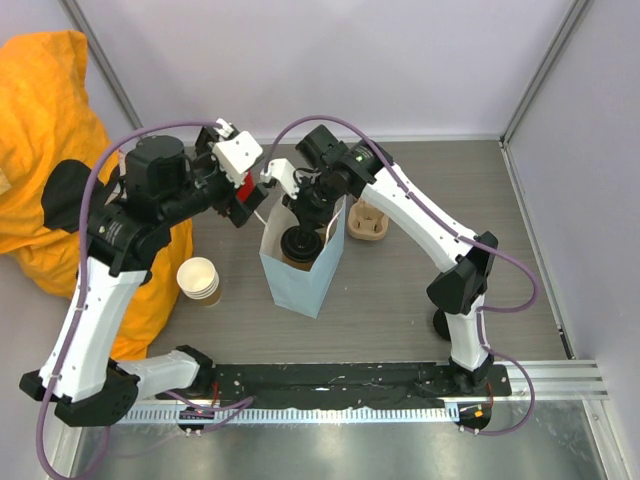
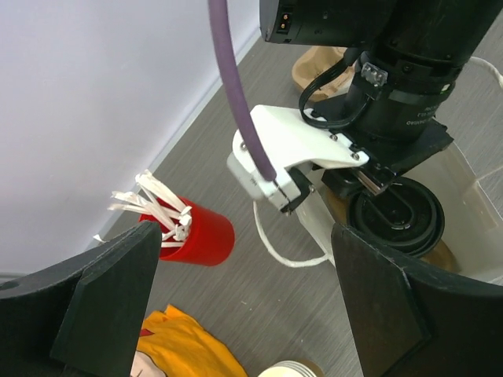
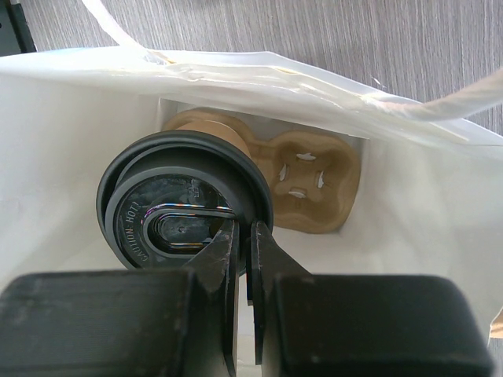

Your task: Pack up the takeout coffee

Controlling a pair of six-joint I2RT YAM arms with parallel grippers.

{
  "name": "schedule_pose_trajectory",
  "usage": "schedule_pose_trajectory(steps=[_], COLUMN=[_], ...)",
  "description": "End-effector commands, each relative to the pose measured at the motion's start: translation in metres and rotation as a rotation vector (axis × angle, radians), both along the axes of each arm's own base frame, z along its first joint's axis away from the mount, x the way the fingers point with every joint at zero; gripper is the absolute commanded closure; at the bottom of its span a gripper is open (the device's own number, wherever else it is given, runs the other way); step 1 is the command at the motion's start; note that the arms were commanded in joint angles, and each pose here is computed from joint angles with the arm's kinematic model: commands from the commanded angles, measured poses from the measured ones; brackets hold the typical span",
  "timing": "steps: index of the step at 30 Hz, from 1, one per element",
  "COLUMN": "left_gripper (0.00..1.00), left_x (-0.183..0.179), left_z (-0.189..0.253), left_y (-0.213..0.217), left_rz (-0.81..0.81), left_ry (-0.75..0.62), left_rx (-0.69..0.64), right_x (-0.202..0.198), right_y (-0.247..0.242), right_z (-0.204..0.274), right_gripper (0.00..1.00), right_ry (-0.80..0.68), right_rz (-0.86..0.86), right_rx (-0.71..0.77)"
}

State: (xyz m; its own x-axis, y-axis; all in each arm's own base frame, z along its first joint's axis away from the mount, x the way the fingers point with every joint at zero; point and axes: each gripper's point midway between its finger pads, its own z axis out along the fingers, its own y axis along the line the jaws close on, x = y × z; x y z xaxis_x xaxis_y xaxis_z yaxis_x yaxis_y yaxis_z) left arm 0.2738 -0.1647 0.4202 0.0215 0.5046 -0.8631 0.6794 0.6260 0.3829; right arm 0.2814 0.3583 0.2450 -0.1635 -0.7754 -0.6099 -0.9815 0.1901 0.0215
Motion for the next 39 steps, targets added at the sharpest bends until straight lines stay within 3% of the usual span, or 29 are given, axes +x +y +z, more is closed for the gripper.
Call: schedule_pose_trajectory(steps=[1, 6, 14, 39], left_gripper=[0.05, 0.04, 0.04, 0.12], left_x=[-0.021, -0.019, -0.012, -0.006], left_z=[0.011, -0.005, 0.01, -0.008], left_y=[0.009, 0.024, 0.033, 0.019], left_rz=[-0.035, 0.014, 0.062, -0.024], left_ry=[-0.016, 0.009, 0.007, 0.134], left_rx=[-0.028, -0.013, -0.098, -0.229], right_x=[0.004, 0.005, 0.007, 0.011], right_y=[0.002, -0.003, -0.007, -0.006], right_z=[0.01, 0.01, 0.008, -0.005], right_gripper=[0.99, 0.99, 0.99, 0.99], right_ry=[-0.03, -0.034, -0.022, 0.008], right_rz=[-0.017, -0.027, -0.038, -0.038], right_rx=[0.023, 0.016, 0.018, -0.012])
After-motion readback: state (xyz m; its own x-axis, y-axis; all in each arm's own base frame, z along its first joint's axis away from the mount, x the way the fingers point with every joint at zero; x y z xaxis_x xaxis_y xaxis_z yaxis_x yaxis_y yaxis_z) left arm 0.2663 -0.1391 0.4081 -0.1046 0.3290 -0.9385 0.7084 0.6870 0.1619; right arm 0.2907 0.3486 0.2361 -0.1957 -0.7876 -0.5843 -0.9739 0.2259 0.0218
